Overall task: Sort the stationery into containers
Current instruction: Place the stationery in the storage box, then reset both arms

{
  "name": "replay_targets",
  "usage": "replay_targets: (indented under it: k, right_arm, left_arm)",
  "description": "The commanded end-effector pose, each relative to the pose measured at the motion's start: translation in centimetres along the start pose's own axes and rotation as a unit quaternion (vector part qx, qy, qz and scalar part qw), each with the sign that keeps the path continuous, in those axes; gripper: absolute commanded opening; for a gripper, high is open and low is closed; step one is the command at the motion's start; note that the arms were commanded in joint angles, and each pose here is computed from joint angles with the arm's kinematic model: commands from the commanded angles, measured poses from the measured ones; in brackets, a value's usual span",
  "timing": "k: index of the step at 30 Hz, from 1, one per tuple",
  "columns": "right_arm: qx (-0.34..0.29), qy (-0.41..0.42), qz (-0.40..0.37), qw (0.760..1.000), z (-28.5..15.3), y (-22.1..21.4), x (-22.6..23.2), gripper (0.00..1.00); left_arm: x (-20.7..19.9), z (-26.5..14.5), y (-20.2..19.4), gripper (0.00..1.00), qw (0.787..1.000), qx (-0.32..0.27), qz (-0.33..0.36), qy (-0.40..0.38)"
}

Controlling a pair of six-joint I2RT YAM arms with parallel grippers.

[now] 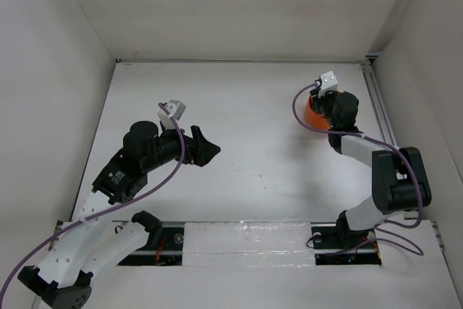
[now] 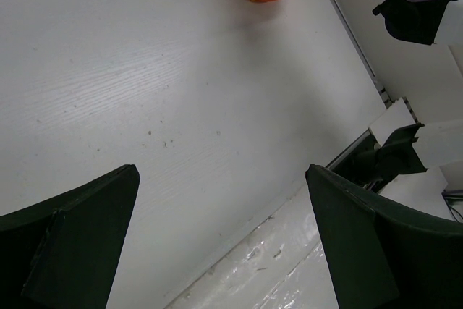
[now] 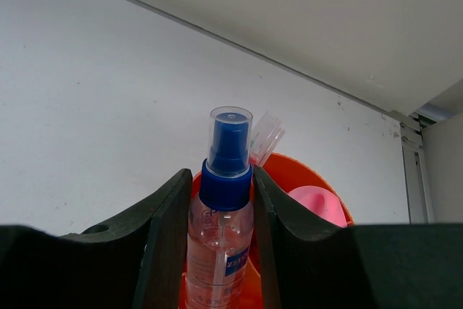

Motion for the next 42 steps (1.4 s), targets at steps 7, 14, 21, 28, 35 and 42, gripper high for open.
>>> replay_targets:
  k: [7, 14, 21, 28, 35, 42]
  right_arm:
    - [-0.05, -0.024, -0.011, 0.998, -0.2, 2.2, -0.3, 0.36]
    - [-0.062, -0.038, -0.006, 0.997, -0.8, 2.4, -0.3, 0.37]
    - [-0.065, -0.05, -0.005, 0.997, -0.9, 2.3, -0.2, 0.5]
    - [-0.057, -0.047, -0.018, 0.997, -0.8, 2.5, 0.6, 0.58]
    - [-0.094, -0.034, -0.019, 0.995, -1.9, 6.0, 1.6, 0.59]
    - [-0.143, 0.007, -0.015, 0.99, -4.2, 10.4, 4.8, 0.76]
  left_arm:
    - [0.0, 0.1, 0.4, 1.0, 1.0, -0.016, 0.013, -0.003]
    - [0.0, 0.1, 0.4, 1.0, 1.0, -0.016, 0.013, -0.003]
    - [-0.1, -0.1, 0.5, 1.0, 1.0, -0.02, 0.014, -0.004]
    - [0.0, -0.1, 0.5, 1.0, 1.0, -0.021, 0.014, 0.0]
    - [0.1, -0.1, 0.4, 1.0, 1.0, -0.017, 0.013, 0.002]
    - [0.2, -0.1, 0.4, 1.0, 1.0, -0.018, 0.013, 0.006]
Point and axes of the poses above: each gripper's point midway between its finger pads, its own z axis out along the fingers, its own x axis along the line the jaws close on, y = z × x, the point moved 6 cm from there along -z, back along the fingers, and after that the axes turned 8 degrees about z, right-handed, at the moved point
